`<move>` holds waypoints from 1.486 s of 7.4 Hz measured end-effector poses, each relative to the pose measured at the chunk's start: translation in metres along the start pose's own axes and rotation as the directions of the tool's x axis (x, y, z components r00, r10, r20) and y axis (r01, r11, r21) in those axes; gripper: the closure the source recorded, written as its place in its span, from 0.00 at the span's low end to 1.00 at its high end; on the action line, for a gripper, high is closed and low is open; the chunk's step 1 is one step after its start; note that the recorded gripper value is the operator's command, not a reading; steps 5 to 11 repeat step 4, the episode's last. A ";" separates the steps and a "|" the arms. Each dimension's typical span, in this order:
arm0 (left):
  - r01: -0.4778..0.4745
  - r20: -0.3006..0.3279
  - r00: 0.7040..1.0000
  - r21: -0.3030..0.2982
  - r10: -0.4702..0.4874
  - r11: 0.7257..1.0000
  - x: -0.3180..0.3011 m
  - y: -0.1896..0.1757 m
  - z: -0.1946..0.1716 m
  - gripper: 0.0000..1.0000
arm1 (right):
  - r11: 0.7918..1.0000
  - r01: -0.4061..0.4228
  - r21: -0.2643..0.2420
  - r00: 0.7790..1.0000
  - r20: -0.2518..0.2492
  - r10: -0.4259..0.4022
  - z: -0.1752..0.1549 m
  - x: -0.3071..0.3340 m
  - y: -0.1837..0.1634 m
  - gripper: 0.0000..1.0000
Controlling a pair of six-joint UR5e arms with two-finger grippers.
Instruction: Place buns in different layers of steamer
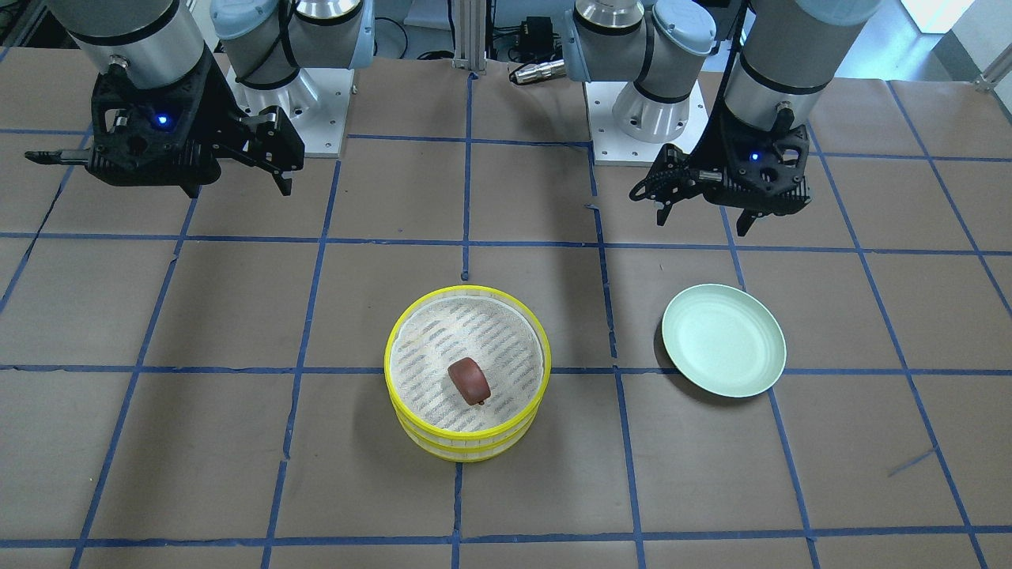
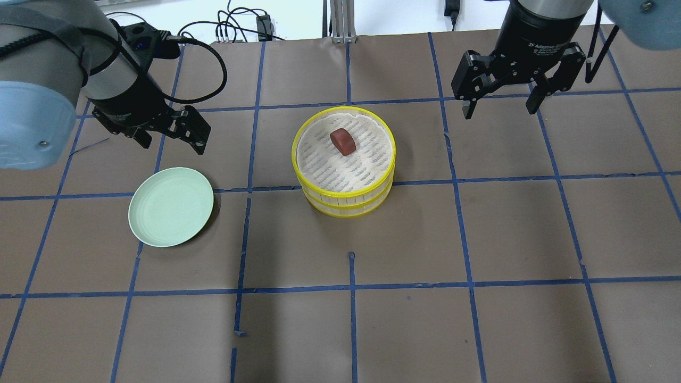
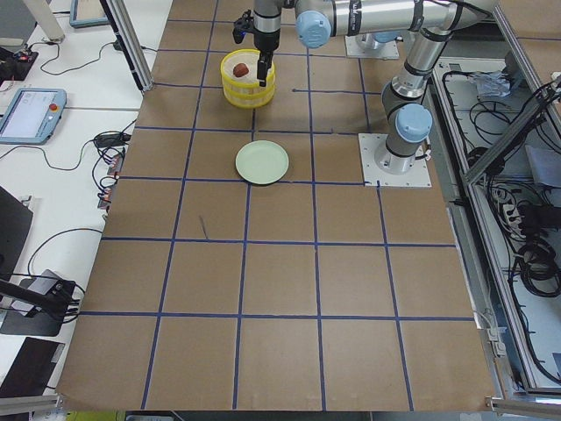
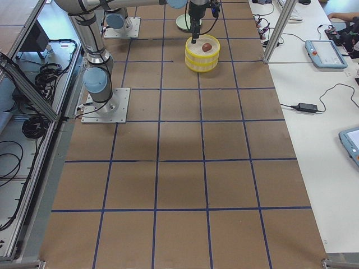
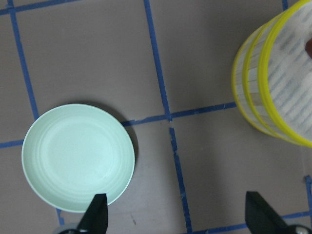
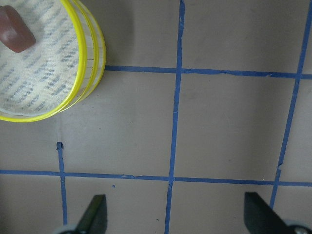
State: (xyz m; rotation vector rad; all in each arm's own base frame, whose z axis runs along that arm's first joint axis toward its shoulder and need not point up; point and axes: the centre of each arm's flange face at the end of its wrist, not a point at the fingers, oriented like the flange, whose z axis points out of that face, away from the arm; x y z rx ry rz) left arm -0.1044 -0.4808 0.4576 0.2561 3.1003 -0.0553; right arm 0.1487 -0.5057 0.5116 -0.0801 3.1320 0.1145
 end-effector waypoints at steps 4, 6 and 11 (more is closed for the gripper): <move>-0.006 0.008 1.000 0.015 0.006 1.000 0.005 0.014 -0.018 0.00 | 1.000 -0.019 -0.014 1.000 -0.004 0.019 0.007 0.000 -0.005 0.00; -0.006 0.008 1.000 0.015 0.006 1.000 0.005 0.014 -0.018 0.00 | 1.000 -0.019 -0.014 1.000 -0.004 0.019 0.007 0.000 -0.005 0.00; -0.006 0.008 1.000 0.015 0.006 1.000 0.005 0.014 -0.018 0.00 | 1.000 -0.019 -0.014 1.000 -0.004 0.019 0.007 0.000 -0.005 0.00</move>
